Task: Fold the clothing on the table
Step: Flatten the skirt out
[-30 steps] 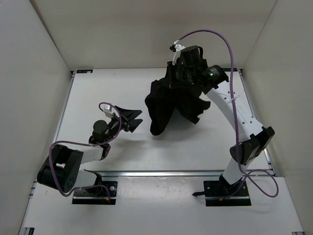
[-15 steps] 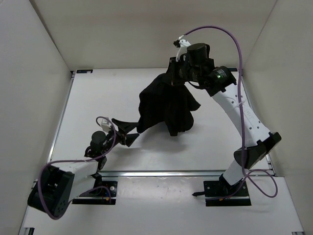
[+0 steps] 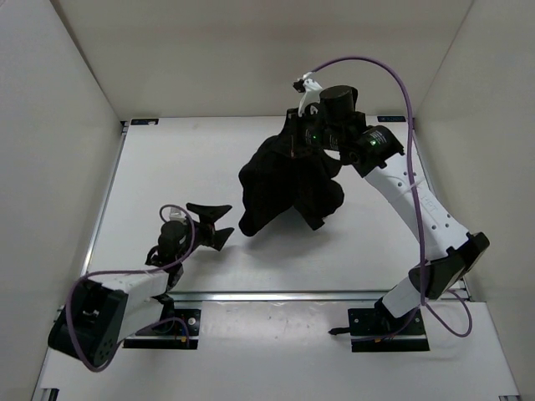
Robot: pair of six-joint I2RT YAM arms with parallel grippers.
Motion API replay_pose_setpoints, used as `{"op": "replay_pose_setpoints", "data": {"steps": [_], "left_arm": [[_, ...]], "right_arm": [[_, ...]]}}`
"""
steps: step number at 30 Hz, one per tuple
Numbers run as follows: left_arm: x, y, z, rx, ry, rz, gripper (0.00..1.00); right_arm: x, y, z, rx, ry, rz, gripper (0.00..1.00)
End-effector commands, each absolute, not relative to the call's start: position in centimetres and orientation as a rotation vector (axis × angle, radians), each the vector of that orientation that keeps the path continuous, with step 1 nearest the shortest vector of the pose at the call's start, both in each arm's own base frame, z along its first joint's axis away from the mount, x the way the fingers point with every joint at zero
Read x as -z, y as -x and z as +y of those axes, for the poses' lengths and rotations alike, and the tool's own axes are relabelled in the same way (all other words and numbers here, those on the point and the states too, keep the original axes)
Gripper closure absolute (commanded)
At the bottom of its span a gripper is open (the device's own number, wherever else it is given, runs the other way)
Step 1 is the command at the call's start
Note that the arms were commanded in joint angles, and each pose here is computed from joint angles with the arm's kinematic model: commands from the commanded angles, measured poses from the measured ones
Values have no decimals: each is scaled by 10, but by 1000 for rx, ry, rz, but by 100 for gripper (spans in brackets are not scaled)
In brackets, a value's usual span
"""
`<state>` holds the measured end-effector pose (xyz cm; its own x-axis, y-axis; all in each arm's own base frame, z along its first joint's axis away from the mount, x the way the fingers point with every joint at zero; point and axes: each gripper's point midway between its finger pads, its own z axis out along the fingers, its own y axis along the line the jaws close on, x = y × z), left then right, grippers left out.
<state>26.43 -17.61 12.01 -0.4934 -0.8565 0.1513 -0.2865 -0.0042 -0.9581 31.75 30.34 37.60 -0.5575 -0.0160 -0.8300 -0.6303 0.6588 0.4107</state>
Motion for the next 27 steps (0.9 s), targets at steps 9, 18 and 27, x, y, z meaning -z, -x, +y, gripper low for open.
{"op": "replay_pose_setpoints", "data": {"steps": [9, 18, 27], "left_arm": [[-124, -257, -225, 1719, 1190, 1964, 1], [-165, -277, -225, 1828, 1098, 1834, 100], [-193, -323, -171, 1580, 867, 1833, 100]], "right_arm": [[-446, -309, 313, -1001, 538, 1759, 100], [-435, -301, 321, -1047, 553, 1766, 100], [-350, -328, 256, -922, 397, 1973, 100]]}}
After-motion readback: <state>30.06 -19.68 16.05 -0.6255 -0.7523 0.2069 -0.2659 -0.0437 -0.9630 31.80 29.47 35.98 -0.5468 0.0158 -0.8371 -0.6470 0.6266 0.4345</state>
